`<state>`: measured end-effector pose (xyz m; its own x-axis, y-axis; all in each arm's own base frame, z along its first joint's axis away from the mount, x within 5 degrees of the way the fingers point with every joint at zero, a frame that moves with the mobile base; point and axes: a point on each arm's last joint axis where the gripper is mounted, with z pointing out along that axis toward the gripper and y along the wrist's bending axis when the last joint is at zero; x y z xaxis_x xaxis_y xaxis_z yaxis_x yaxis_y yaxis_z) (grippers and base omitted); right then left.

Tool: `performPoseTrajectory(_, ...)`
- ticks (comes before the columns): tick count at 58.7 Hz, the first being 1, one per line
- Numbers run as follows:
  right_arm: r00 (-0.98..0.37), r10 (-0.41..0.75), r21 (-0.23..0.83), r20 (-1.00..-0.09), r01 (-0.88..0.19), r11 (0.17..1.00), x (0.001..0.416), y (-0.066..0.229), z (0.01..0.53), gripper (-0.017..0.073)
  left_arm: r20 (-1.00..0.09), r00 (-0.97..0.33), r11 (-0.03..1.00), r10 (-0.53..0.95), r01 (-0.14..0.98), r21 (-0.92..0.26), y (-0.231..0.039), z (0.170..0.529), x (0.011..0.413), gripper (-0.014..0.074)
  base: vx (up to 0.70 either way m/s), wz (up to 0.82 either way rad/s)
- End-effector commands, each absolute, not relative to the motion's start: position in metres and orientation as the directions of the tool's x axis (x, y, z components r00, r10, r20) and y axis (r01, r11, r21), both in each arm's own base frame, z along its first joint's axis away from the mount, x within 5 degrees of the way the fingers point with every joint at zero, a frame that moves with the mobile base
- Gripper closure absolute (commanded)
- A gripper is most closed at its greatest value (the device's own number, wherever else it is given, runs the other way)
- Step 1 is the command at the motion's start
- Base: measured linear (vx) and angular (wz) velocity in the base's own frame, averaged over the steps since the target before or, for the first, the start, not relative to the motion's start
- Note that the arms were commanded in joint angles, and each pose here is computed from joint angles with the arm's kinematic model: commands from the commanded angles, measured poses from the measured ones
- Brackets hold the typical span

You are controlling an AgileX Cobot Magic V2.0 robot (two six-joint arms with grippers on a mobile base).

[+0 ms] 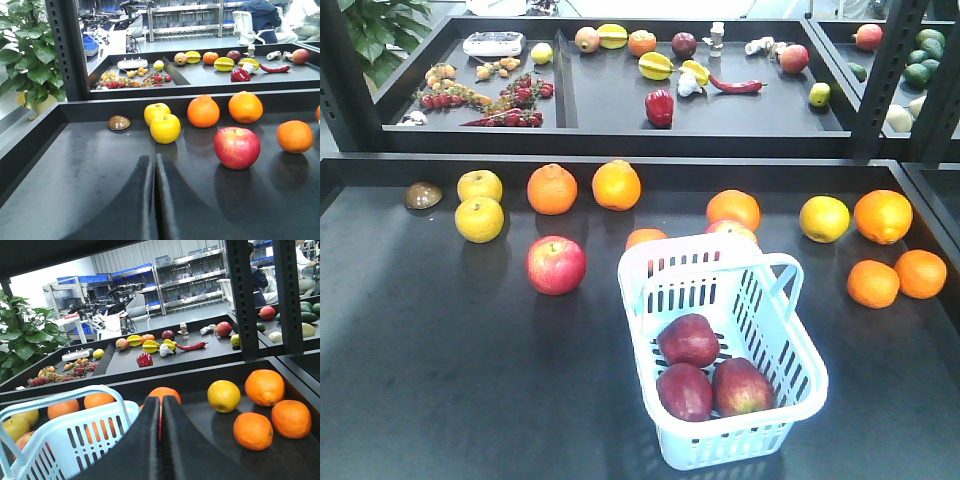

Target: Pick three apples into basket with both arms

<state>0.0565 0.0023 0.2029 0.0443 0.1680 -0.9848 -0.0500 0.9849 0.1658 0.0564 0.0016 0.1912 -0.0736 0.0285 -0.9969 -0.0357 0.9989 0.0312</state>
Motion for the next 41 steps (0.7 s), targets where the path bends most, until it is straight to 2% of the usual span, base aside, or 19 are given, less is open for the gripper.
performPoseTrajectory(1, 0.12, 0.159, 0.153, -0.98, -0.058, 0.986, 0.0556, 0.0023, 0.2057, 0.0566, -0.999, 0.044, 0.999, 0.023, -0.042, 0.021, 0.002, 0.2076, 0.0544, 0.06, 0.0, 0.0)
performPoseTrajectory(41, 0.117, 0.159, 0.153, -0.98, -0.058, 0.987, 0.0556, 0.0022, 0.2055, 0.0566, -0.999, 0.044, 0.999, 0.023, -0.042, 0.021, 0.002, 0.2076, 0.0544, 0.06, 0.0, 0.0)
